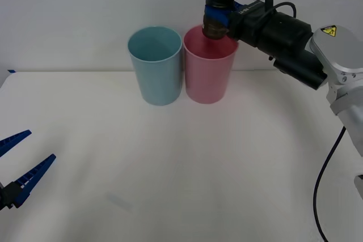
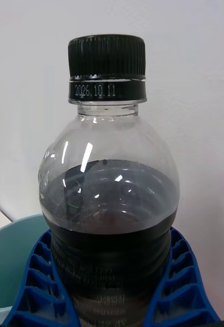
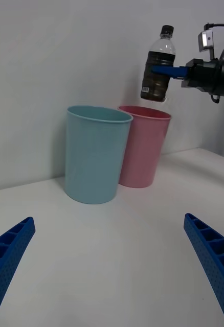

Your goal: Grasp the object on the table and drop it into the matching bin: aluminum can to the light blue bin, PET bottle to the pink bin.

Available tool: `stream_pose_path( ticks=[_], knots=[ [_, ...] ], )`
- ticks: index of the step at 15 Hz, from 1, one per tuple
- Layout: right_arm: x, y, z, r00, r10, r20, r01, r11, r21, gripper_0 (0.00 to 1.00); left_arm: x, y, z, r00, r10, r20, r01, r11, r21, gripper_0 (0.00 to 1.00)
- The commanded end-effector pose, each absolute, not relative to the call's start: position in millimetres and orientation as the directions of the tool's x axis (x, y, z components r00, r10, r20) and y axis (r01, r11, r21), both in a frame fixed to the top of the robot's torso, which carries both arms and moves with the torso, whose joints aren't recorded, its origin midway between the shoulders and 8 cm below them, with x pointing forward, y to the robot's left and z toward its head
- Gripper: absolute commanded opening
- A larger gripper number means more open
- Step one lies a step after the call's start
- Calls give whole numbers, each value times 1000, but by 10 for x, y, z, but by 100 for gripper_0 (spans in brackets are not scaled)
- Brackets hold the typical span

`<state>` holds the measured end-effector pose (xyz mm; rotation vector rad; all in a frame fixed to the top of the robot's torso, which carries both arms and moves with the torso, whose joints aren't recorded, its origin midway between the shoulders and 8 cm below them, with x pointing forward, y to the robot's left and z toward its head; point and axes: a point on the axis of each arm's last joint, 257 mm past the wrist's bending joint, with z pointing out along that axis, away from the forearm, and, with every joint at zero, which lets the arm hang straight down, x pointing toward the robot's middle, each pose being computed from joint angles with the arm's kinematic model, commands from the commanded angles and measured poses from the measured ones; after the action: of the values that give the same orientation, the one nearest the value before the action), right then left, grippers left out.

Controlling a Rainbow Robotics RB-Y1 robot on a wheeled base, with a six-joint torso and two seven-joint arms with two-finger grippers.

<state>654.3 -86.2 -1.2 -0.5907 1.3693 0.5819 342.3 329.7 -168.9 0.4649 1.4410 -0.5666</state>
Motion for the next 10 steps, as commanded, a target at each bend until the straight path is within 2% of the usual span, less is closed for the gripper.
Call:
stream_pose_path(
  ticks=[1,2,3,4,5,10],
  knots=[
    [6543,-843,-22,110,35,-993,-690,722,-51,1,3423,3297,-1689,41,-82,-996,618,785,-39,100],
    [6542,-846,-29,109,36,-993,-690,722,-50,10,3423,3297,-1689,41,-82,-996,618,785,-39,100],
    [6545,-847,-25,112,33,-993,-689,723,-53,56,3423,3297,-1689,41,-82,-996,618,785,-39,100],
    [6540,-840,-21,114,32,-993,-690,721,-56,97,3423,3297,-1689,41,-82,-996,618,785,-39,100],
    [6542,-843,-20,116,30,-993,-689,722,-59,100,3423,3297,-1689,41,-82,-996,618,785,-39,100],
    [6428,-903,-140,100,51,-994,-710,703,-35,100,3423,3297,-1689,41,-82,-996,618,785,-39,100]
  ],
)
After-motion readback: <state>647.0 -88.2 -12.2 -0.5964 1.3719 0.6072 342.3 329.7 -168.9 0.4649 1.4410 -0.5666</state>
